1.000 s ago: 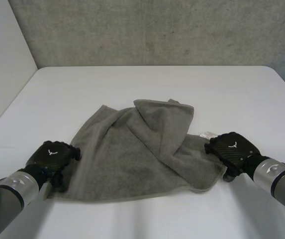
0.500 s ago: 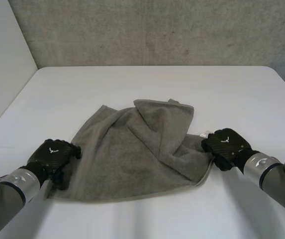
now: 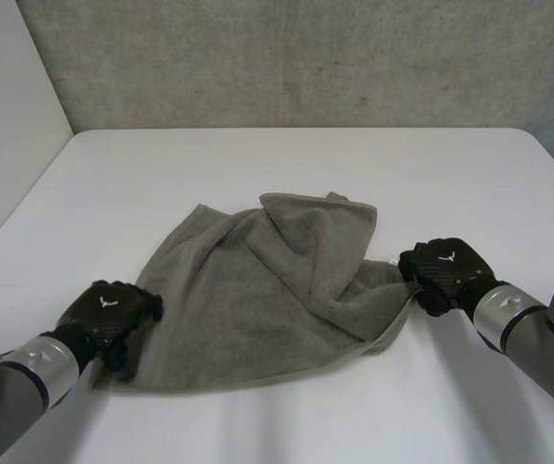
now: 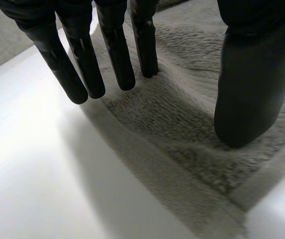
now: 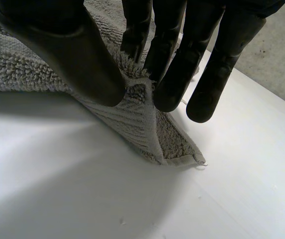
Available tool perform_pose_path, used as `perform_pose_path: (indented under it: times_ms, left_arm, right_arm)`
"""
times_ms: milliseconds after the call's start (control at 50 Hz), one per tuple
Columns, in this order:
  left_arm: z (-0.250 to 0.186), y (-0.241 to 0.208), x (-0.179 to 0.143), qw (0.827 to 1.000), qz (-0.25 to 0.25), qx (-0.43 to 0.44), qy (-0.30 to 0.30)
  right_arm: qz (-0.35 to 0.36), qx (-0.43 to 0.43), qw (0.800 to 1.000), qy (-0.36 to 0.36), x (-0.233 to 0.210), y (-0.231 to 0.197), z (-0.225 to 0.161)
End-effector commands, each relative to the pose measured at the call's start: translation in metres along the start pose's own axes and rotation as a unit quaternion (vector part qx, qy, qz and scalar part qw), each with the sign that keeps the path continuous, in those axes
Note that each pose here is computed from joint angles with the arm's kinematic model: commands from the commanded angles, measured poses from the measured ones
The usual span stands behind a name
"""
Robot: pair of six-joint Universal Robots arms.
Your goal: Fold the towel.
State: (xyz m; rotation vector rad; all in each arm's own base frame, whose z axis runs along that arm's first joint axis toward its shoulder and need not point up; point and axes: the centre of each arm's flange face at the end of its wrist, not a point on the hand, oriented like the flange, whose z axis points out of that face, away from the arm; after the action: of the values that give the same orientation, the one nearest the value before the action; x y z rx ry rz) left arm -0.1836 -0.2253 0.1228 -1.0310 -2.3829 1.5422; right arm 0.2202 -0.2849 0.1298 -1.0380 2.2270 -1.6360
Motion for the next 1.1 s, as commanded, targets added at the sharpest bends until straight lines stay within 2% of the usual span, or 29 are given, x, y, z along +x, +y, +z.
perform_pose_path:
  times_ms: [20,120,220,320,780,1100]
  left_arm:
    - [-0.014,-0.001,0.011,0.999,-0.016,-0.009,0.043]
    - [-0.018,0.001,0.012,0.999,-0.007,-0.008,0.046]
    - [-0.02,0.008,0.013,0.998,0.033,-0.019,0.047]
    - [-0.022,0.012,0.013,0.997,0.049,-0.026,0.046]
    - [-0.026,0.012,0.016,0.997,0.052,-0.021,0.047]
    - [-0.015,0.006,0.008,0.997,0.079,0.017,0.017]
  right_arm:
    - [-0.005,0.0,1.0,-0.001,-0.001,0.0,0.0]
    - [-0.005,0.0,1.0,-0.003,-0.001,0.0,0.0]
    - [-0.007,0.001,1.0,-0.007,-0.005,-0.001,0.0]
    - [-0.006,0.0,1.0,-0.008,-0.006,0.0,-0.001]
    - [-0.006,0.0,1.0,-0.011,-0.007,0.0,-0.001]
    - [-0.005,0.0,1.0,-0.015,-0.008,0.0,-0.002]
